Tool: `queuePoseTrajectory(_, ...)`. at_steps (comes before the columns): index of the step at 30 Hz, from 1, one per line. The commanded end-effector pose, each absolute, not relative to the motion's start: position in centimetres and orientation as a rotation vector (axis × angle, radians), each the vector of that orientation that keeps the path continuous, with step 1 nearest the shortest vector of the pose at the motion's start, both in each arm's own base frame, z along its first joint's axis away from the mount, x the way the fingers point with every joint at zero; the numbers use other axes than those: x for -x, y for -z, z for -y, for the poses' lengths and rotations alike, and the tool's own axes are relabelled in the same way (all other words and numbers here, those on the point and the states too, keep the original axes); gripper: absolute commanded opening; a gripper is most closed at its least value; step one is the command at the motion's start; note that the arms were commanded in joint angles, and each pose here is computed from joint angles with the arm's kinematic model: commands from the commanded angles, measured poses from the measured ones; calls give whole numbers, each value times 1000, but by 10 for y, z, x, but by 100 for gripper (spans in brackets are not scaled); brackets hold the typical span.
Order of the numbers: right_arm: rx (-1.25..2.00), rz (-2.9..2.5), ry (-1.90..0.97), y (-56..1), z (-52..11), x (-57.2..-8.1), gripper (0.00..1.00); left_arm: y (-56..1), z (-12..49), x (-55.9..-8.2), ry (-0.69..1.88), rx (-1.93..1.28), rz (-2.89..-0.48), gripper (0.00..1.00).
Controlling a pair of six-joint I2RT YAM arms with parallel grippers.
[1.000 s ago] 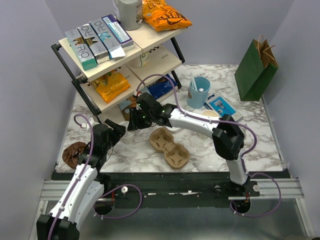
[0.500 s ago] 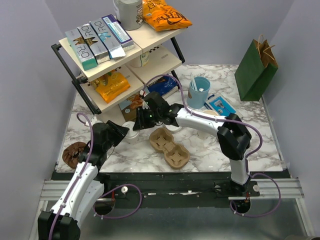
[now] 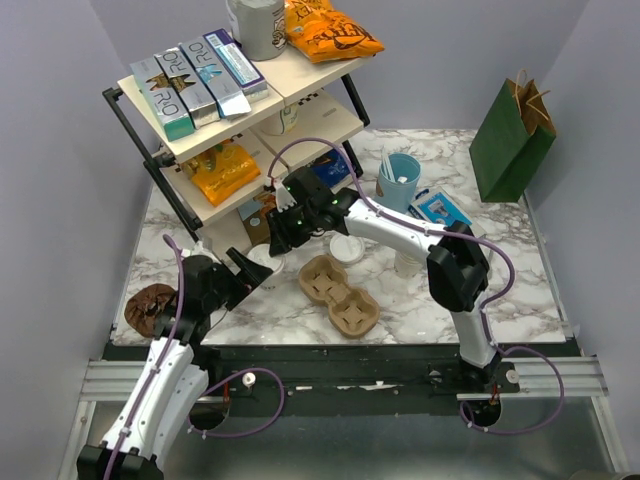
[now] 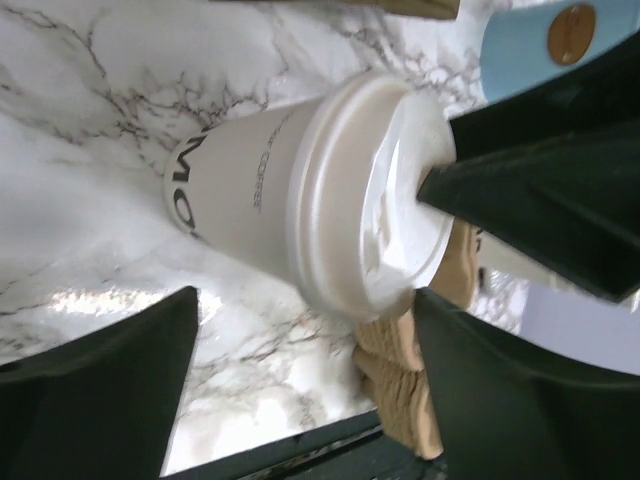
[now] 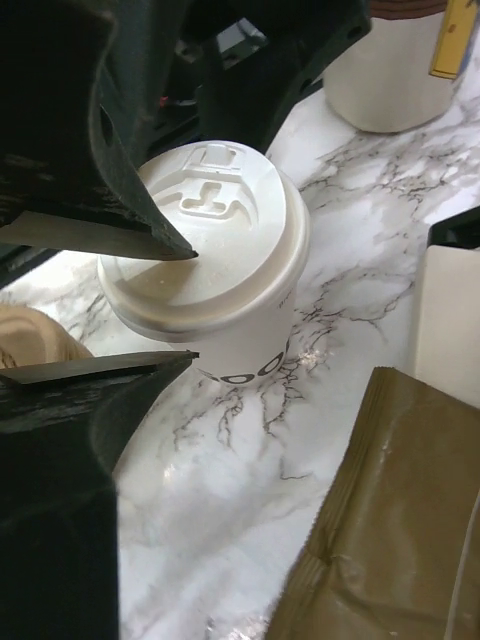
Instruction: Pack the takeout coffee
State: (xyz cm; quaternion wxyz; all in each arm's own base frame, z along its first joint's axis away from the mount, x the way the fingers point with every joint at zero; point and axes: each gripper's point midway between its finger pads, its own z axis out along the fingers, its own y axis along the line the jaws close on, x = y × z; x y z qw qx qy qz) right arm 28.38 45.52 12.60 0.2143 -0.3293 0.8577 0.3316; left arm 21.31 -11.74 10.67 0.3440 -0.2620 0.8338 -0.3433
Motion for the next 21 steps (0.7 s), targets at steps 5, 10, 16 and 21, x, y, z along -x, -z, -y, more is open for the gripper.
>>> queuePoseTrajectory(5, 1256, -2346, -836, -91, -429, -271, 48, -126, 111, -215, 850, 687, -2143, 99)
queuePoseTrajectory(10, 1366, -2231, -823, -97, -430, -274, 48, -129, 117, -226, 890, 713, -2130, 99)
queuePoseTrajectory(16, 1438, -2144, -815, -98, -445, -269, 48, -148, 109, -239, 879, 751, -2013, 99)
queuePoseTrajectory(21, 1459, -2117, -775, -96, -451, -276, 48, -135, 91, -246, 786, 844, -1984, 99)
